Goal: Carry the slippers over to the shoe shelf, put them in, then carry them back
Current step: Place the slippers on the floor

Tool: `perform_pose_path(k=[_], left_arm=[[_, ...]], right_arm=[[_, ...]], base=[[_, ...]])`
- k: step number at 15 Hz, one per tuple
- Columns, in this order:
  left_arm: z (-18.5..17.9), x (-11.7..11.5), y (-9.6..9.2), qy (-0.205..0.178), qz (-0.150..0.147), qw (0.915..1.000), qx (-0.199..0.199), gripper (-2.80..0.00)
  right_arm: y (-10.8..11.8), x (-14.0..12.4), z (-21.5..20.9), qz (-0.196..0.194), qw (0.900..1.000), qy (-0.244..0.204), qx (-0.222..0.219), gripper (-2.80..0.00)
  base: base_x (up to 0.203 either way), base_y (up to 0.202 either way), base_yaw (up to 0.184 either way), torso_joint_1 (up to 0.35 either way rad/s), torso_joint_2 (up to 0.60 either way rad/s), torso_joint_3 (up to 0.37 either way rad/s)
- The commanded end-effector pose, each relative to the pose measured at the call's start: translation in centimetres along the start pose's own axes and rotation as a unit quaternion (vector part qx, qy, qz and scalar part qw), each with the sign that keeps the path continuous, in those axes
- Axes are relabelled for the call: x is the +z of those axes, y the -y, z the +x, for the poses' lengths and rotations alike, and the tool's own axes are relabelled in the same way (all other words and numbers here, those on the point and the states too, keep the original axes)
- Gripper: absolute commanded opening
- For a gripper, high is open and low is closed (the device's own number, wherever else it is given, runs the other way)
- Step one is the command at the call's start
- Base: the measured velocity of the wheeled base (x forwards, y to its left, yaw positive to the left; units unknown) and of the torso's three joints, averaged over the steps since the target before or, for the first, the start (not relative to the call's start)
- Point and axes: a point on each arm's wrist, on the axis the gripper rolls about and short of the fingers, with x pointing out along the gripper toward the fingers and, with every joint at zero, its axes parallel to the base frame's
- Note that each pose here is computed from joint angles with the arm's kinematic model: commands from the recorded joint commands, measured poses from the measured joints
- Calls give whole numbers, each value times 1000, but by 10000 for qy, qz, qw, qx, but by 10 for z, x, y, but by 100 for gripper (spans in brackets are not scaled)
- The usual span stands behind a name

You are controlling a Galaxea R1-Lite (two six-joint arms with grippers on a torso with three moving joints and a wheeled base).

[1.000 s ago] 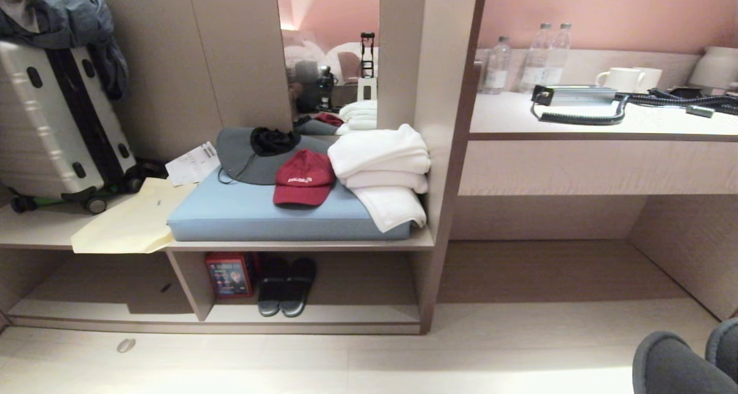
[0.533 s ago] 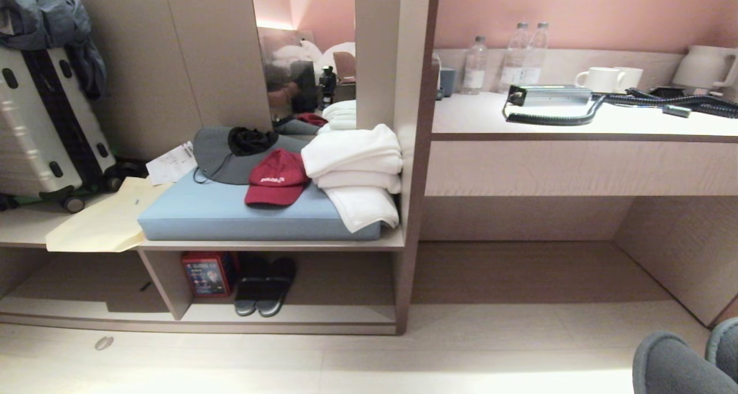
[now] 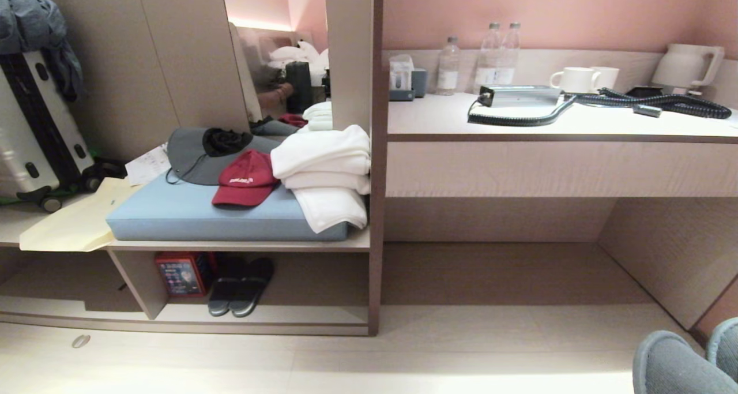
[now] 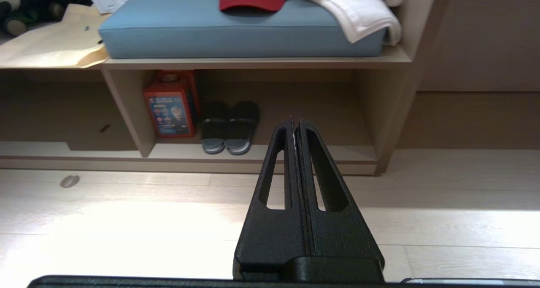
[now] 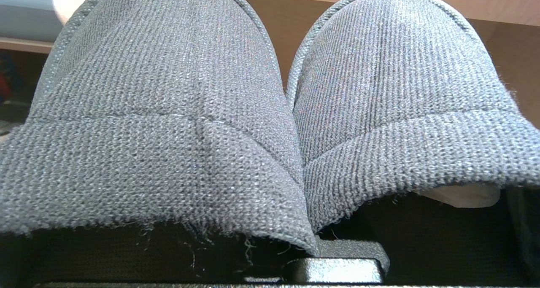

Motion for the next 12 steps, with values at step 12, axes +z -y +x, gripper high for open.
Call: perform_pose_path(k=[12], left_arm=[[0, 0, 0, -11, -2, 10000, 5, -280]], right_arm=[[0, 0, 0, -3, 10000, 8, 3, -280]], base=[[0, -196, 2, 2, 2, 4]])
